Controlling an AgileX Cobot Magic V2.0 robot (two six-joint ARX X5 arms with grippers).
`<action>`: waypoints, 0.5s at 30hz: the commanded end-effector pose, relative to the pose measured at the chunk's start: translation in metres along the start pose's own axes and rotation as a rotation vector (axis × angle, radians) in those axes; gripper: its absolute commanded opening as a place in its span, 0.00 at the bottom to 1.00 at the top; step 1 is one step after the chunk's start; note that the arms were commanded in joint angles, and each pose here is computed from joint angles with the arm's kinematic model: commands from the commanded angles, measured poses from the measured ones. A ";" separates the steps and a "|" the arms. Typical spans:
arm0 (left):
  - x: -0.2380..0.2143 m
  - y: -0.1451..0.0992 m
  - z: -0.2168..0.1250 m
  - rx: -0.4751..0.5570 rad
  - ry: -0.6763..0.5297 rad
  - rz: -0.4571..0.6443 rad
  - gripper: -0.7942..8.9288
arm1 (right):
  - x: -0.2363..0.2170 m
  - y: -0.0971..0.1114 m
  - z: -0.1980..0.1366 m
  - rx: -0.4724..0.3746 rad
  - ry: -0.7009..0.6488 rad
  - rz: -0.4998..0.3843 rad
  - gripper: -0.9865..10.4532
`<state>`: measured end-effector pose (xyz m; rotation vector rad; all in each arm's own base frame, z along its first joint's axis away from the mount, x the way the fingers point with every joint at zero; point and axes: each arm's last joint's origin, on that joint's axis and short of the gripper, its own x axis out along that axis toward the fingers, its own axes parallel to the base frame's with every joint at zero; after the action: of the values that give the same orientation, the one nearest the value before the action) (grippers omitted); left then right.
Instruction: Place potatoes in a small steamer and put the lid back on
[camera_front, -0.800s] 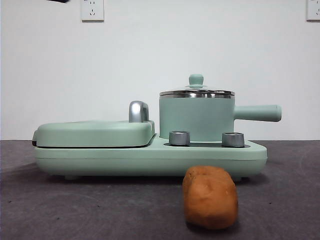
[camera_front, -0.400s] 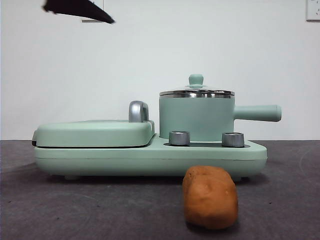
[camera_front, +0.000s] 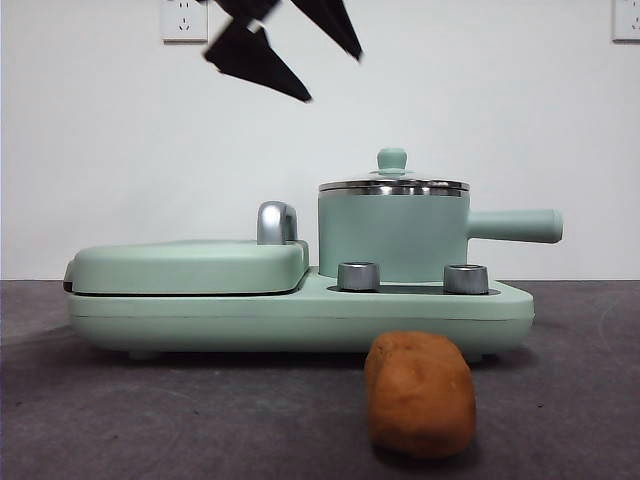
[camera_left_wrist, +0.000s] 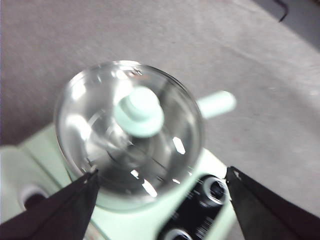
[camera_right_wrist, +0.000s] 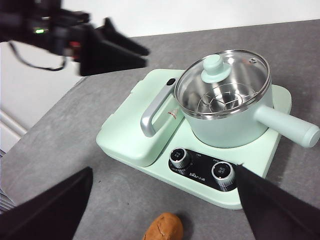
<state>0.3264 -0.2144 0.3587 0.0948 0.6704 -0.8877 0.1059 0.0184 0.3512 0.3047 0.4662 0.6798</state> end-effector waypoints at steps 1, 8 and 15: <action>0.019 -0.002 0.012 0.094 -0.012 0.034 0.50 | -0.002 0.003 0.004 -0.025 -0.014 0.005 0.48; 0.064 -0.006 0.023 0.156 -0.051 0.025 0.50 | -0.002 0.002 0.004 -0.024 -0.013 0.007 0.48; 0.096 -0.007 0.017 0.159 -0.065 0.076 0.49 | -0.001 0.002 0.005 -0.020 -0.009 0.006 0.48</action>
<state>0.3688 -0.2837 0.3183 0.2297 0.5494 -0.8697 0.1069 0.0184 0.3508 0.3065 0.4702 0.6804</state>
